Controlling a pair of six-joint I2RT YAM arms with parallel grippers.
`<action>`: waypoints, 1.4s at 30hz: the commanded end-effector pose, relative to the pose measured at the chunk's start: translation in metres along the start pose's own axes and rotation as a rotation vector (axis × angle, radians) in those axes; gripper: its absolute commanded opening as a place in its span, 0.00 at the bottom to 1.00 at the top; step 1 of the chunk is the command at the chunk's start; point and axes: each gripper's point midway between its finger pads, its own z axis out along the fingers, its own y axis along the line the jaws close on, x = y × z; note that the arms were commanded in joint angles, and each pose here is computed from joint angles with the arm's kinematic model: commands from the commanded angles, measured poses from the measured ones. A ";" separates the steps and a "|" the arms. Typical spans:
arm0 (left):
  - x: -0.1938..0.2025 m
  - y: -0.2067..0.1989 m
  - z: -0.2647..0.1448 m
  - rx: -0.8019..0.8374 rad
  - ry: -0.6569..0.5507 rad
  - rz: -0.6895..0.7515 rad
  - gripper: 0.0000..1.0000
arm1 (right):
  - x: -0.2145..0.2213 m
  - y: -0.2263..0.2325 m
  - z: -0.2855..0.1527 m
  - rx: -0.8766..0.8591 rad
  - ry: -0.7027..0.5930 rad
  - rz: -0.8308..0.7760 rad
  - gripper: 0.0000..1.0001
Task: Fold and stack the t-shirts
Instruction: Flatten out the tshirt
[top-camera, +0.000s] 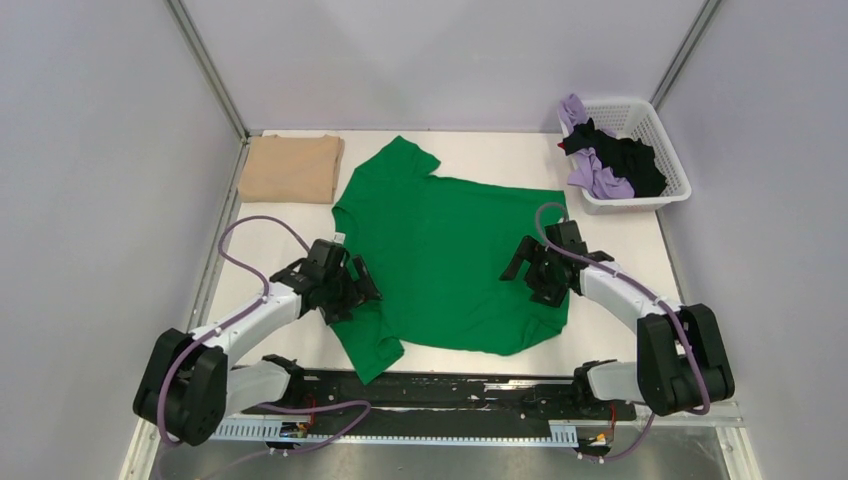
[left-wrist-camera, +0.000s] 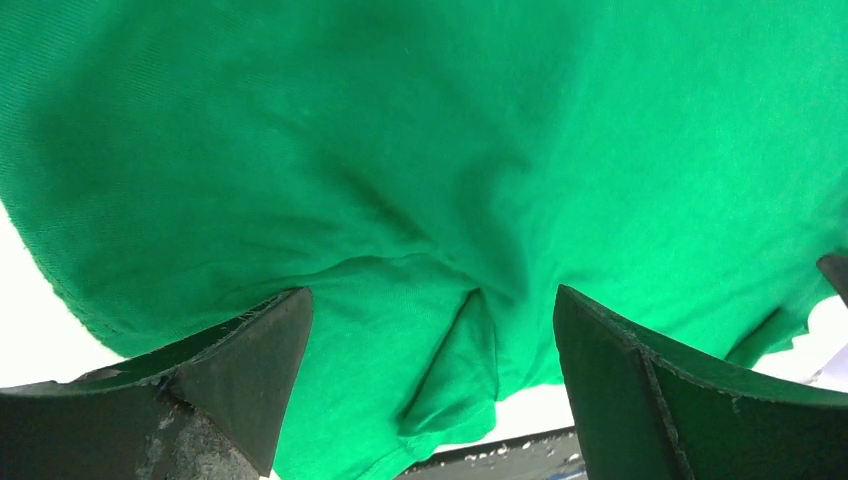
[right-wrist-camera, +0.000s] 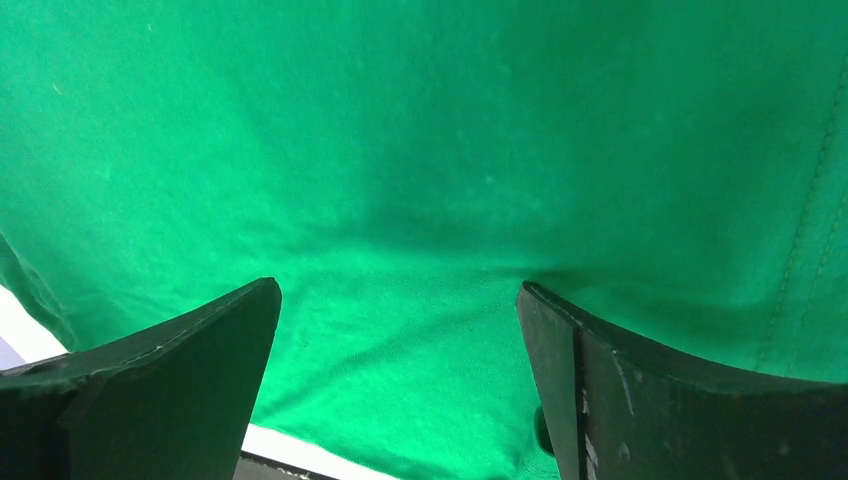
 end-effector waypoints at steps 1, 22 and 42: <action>-0.025 0.053 0.007 -0.237 -0.087 -0.051 1.00 | -0.013 -0.033 0.017 0.134 -0.033 0.033 1.00; -0.093 -0.050 -0.048 0.112 -0.177 0.179 1.00 | -0.024 0.013 -0.023 0.014 -0.091 -0.098 1.00; -0.082 -0.065 0.036 0.193 -0.037 0.127 1.00 | 0.123 -0.043 -0.068 0.242 0.318 0.049 1.00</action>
